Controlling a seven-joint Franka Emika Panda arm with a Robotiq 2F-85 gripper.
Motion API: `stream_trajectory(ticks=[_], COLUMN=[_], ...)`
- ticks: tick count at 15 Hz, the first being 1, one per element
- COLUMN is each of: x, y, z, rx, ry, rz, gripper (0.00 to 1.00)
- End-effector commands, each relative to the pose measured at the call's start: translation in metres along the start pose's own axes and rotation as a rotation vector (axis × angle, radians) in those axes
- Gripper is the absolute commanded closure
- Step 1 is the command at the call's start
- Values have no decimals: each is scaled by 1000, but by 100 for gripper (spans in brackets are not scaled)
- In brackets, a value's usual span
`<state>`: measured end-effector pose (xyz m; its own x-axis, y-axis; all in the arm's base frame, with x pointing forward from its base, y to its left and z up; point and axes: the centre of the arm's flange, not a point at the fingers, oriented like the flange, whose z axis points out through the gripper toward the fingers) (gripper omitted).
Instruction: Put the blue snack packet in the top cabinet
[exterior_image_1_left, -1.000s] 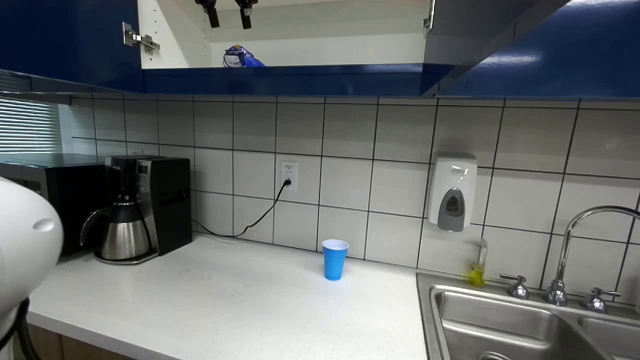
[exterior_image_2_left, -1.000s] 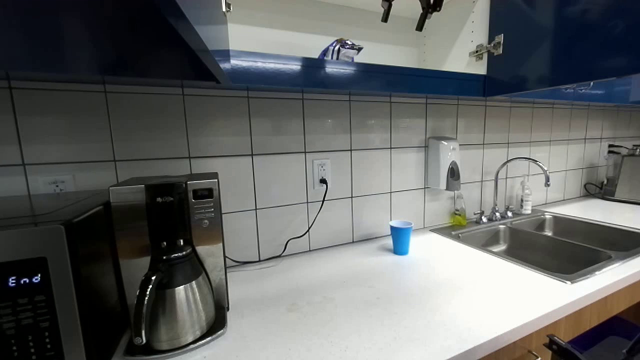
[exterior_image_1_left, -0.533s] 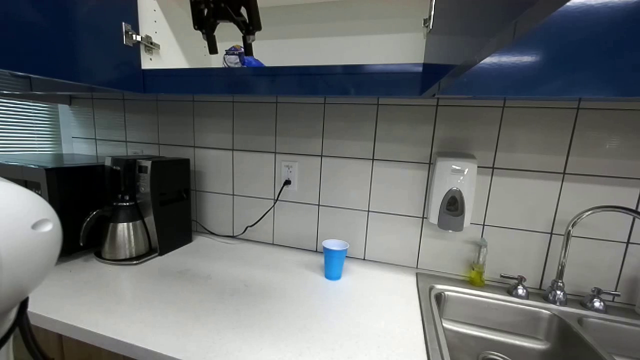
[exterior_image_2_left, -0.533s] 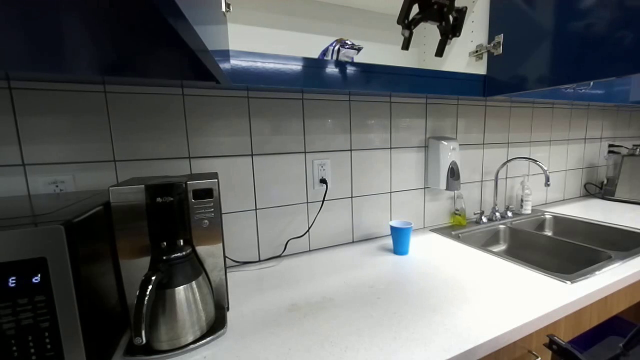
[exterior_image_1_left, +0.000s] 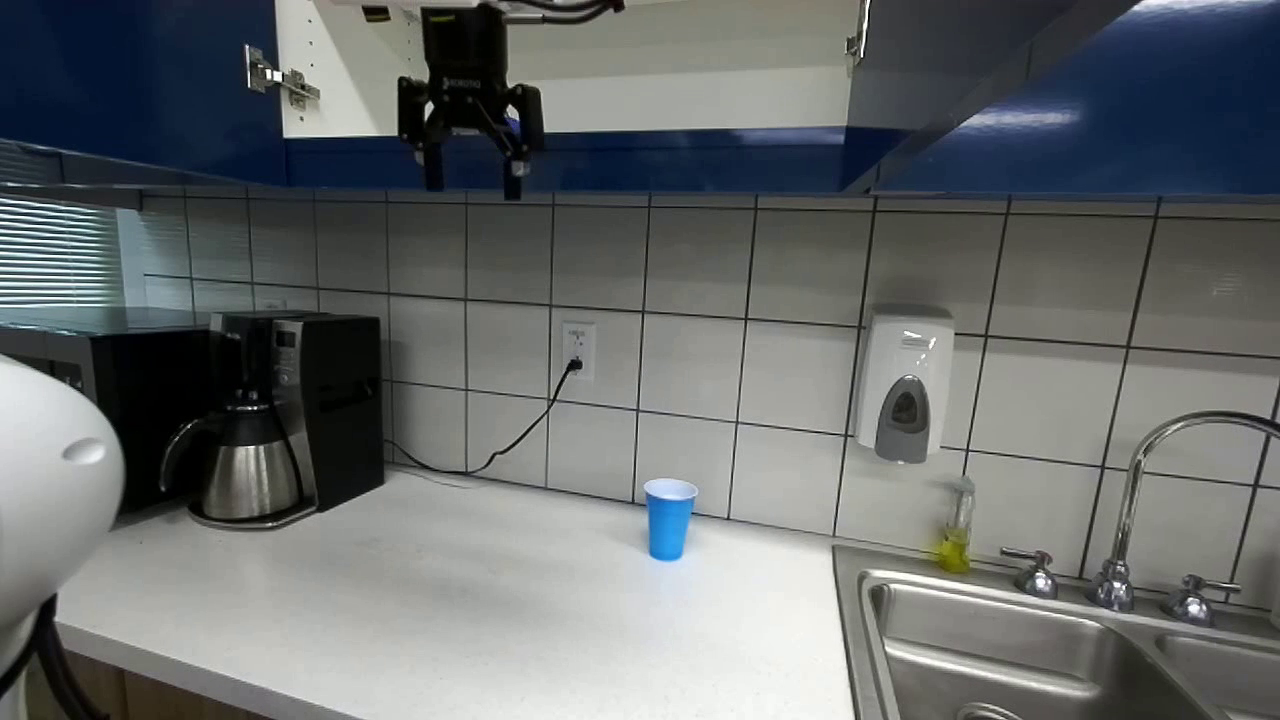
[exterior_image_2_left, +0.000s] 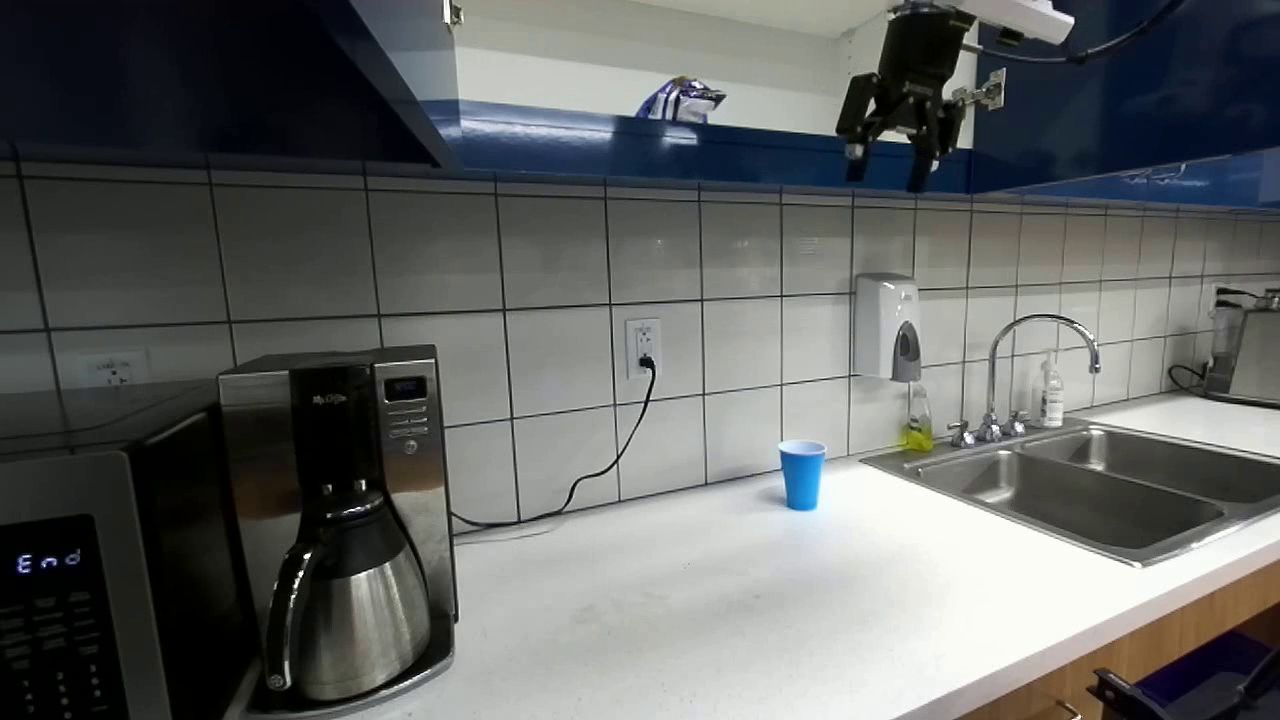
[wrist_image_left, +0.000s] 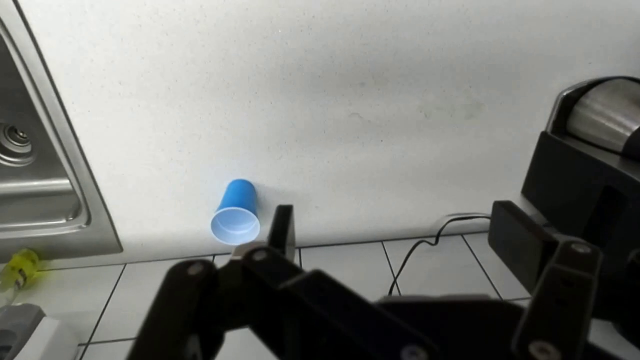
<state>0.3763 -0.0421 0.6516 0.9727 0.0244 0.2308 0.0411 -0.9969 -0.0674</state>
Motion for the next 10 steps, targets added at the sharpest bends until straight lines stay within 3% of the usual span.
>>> stream_trajectory(ticks=[1, 9, 10], x=[-17, -34, -24], y=[22, 39, 35], z=[29, 68, 67], rx=[21, 15, 28], ry=[-51, -145, -138], rz=[-18, 22, 23], gripper=[0, 0, 0])
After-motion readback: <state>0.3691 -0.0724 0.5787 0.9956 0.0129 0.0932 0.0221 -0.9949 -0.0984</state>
